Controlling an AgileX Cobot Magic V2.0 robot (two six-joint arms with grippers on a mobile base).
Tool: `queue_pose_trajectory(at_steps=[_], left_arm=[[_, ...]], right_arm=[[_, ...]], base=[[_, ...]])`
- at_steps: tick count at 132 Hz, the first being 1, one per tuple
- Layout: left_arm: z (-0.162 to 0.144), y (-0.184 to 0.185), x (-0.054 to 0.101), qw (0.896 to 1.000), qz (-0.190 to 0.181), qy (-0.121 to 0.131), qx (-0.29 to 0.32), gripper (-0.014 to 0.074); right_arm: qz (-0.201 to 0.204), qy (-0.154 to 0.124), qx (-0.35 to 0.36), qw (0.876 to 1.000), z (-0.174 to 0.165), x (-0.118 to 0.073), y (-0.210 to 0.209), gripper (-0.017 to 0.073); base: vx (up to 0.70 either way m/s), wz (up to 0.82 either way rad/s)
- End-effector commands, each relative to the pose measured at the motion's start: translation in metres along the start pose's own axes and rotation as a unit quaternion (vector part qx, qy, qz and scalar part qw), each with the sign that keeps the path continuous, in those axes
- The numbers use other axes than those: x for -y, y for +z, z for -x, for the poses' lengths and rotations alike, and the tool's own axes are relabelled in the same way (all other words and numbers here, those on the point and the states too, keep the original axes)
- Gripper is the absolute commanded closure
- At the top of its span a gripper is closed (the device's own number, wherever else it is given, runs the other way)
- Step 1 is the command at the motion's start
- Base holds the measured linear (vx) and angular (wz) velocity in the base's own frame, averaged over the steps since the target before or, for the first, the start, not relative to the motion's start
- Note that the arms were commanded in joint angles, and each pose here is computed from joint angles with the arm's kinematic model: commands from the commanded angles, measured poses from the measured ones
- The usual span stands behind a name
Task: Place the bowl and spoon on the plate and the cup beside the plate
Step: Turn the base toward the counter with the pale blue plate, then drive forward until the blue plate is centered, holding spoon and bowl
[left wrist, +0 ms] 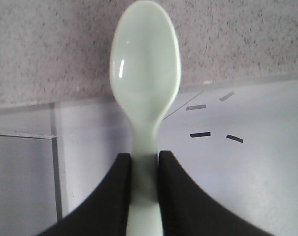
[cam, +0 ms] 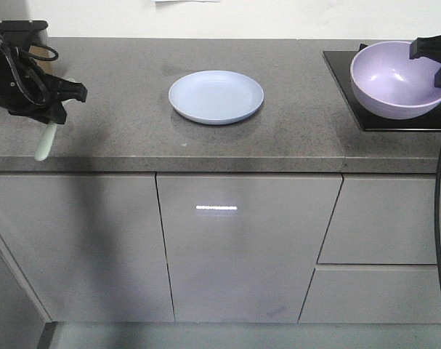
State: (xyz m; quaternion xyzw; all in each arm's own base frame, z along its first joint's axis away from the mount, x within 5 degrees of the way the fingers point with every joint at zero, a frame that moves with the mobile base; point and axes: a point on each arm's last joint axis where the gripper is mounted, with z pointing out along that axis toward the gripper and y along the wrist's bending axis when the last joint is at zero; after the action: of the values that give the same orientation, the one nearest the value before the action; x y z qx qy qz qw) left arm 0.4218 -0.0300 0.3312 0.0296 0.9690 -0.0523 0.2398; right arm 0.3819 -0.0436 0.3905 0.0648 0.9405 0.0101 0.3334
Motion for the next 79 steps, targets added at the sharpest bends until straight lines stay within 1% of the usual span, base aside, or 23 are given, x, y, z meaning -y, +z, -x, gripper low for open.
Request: queue_pose_trajectory(at_steps=[1, 79], left_arm=[[0.008, -0.0338, 0.0059, 0.998, -0.008, 0.001, 0.062, 0.0601], [0.008, -0.0338, 0.0059, 0.998, -0.008, 0.001, 0.062, 0.0601]], right_arm=[[0.0, -0.007, 0.07, 0.998, 0.0118, -0.0012, -0.0321, 0.0566], [0.0, -0.007, 0.07, 0.998, 0.0118, -0.0012, -0.0321, 0.0566]], base=[[0.17, -0.05], [0.15, 0.03]])
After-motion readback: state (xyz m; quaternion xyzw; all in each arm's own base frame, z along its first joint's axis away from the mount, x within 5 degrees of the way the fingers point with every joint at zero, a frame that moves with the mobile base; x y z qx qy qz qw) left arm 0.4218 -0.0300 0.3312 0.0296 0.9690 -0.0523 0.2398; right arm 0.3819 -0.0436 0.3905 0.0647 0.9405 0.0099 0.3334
